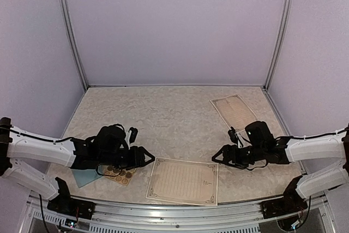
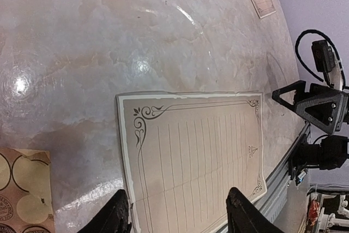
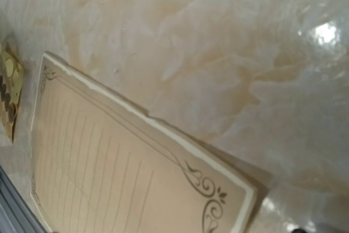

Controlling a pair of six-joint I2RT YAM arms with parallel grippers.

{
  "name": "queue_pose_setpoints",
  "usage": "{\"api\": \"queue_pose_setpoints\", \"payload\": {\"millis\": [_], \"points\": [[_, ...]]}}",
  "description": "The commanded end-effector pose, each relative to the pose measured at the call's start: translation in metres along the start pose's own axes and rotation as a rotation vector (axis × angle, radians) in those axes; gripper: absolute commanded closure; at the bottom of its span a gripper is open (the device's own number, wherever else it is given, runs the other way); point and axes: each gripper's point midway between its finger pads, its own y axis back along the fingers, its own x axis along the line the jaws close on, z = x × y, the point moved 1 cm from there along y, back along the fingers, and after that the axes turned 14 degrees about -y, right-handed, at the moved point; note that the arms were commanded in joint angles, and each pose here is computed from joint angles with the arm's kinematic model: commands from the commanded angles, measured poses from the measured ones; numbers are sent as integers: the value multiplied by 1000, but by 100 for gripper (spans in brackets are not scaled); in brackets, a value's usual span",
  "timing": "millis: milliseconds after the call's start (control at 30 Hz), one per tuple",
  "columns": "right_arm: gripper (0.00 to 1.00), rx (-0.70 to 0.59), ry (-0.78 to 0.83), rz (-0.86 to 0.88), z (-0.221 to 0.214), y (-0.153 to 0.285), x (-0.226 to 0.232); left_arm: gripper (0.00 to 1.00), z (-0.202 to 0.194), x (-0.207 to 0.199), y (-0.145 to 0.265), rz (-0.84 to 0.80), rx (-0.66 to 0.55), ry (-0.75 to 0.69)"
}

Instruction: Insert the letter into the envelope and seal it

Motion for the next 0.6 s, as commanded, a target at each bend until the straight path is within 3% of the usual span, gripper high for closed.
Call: {"api": "queue_pose_setpoints", "payload": {"millis": [0, 233, 367, 567], "points": [[12, 6, -24, 17, -2, -9, 1, 43, -2, -2, -8, -20, -4, 6], [14, 24, -41, 4, -4, -17, -4, 45, -16, 5, -22, -15, 39, -6], [15, 37, -55, -5, -7, -22, -8, 55, -25, 8, -30, -11, 70, -11], [16, 55, -71, -9, -12, -28, -11, 60, -34, 15, -39, 7, 107, -12]]}}
